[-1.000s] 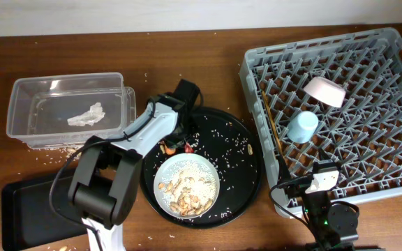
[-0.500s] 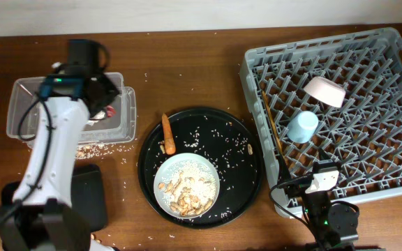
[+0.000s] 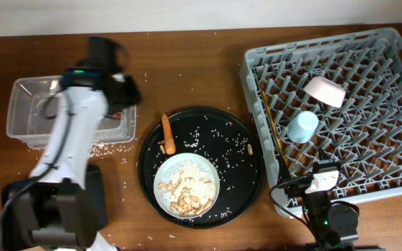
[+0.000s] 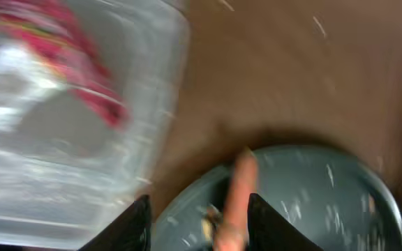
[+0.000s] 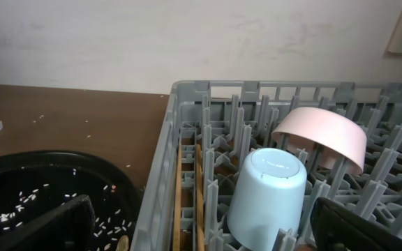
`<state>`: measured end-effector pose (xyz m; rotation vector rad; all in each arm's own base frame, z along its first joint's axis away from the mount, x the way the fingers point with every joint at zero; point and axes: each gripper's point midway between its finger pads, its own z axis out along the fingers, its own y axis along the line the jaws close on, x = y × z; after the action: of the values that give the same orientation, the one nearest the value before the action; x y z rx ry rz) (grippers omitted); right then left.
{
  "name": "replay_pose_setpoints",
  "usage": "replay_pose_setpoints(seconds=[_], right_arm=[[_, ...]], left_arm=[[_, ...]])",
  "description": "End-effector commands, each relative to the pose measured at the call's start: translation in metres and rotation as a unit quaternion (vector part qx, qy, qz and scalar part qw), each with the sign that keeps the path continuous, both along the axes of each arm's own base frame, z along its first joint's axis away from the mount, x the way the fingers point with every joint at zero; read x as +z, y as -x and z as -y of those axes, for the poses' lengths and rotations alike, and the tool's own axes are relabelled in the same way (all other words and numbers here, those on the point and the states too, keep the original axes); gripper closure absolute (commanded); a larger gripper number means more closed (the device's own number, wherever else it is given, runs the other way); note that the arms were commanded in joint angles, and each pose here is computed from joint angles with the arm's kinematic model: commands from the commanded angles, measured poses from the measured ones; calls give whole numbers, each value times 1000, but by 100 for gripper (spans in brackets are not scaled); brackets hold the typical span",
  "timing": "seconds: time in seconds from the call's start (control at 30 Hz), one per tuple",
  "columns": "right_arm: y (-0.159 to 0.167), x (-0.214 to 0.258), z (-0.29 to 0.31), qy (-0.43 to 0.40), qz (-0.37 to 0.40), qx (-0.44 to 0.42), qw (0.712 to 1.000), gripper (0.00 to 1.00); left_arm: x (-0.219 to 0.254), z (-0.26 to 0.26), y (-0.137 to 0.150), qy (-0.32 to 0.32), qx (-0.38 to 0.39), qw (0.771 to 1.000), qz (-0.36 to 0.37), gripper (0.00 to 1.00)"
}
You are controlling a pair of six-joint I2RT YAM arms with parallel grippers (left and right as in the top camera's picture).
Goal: Sort waste into correct bins and load items into the dishwasher rack
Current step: 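Drop the red wrapper into the clear plastic bin, then move the left gripper back toward the carrot on the round tray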
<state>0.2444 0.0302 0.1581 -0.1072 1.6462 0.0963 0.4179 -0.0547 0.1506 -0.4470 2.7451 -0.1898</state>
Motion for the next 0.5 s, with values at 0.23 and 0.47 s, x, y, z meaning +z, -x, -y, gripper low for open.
replay_pose_setpoints(seconds=[0.23, 0.47], right_arm=[[0, -2, 1, -2, 0, -1, 1000, 2], [0, -2, 1, -2, 0, -1, 1000, 2]], left_arm=[[-102, 69, 43, -68, -137, 979, -136, 61], [-141, 79, 60, -72, -200, 958, -193, 63]])
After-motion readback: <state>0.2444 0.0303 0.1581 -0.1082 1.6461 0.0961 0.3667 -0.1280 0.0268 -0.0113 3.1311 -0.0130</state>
